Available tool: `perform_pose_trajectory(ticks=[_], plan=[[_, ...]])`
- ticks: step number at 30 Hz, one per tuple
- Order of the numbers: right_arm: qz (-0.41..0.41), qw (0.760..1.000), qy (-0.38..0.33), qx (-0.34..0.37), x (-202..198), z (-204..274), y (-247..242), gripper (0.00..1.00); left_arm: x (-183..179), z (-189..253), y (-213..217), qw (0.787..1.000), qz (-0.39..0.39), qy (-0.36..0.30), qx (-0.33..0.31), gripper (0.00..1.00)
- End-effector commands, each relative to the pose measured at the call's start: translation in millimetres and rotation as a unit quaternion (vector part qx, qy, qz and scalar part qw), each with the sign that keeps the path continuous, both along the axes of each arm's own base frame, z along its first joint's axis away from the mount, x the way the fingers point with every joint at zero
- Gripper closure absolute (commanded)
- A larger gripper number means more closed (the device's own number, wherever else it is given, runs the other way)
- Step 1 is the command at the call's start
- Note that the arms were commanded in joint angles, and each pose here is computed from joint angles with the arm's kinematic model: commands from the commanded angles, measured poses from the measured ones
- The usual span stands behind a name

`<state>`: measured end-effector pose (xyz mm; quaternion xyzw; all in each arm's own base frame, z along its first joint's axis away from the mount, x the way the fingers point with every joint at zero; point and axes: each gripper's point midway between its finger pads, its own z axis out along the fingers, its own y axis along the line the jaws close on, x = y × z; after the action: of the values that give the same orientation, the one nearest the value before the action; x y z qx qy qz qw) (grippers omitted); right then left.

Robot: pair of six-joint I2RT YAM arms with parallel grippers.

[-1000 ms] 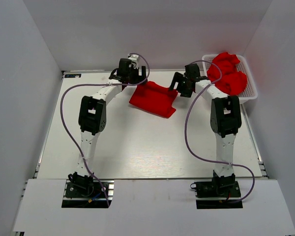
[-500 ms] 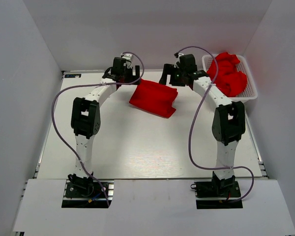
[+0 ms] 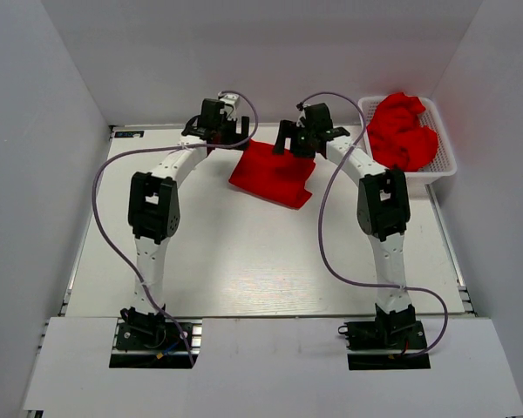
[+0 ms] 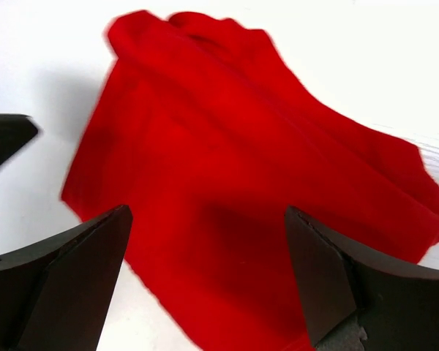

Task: Fold and stack the t-shirts
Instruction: Fold the long partially folded tshirt into a neat square, then put the neatly folded tshirt into the corner of the board with the left arm

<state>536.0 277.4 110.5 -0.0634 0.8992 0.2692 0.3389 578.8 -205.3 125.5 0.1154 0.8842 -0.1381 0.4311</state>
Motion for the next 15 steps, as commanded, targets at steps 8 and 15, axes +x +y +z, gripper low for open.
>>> perform_pose_trajectory(ticks=[8,15], plan=[[-0.051,0.998,0.016,0.027,29.7,-29.5,-25.6,0.10,21.6,-49.3,-0.8,0.998,-0.034,0.016,0.044,0.01],[-0.053,0.997,0.036,0.034,26.8,-45.2,-37.3,0.10,37.2,-75.2,1.7,0.998,-0.011,0.019,0.051,0.13]])
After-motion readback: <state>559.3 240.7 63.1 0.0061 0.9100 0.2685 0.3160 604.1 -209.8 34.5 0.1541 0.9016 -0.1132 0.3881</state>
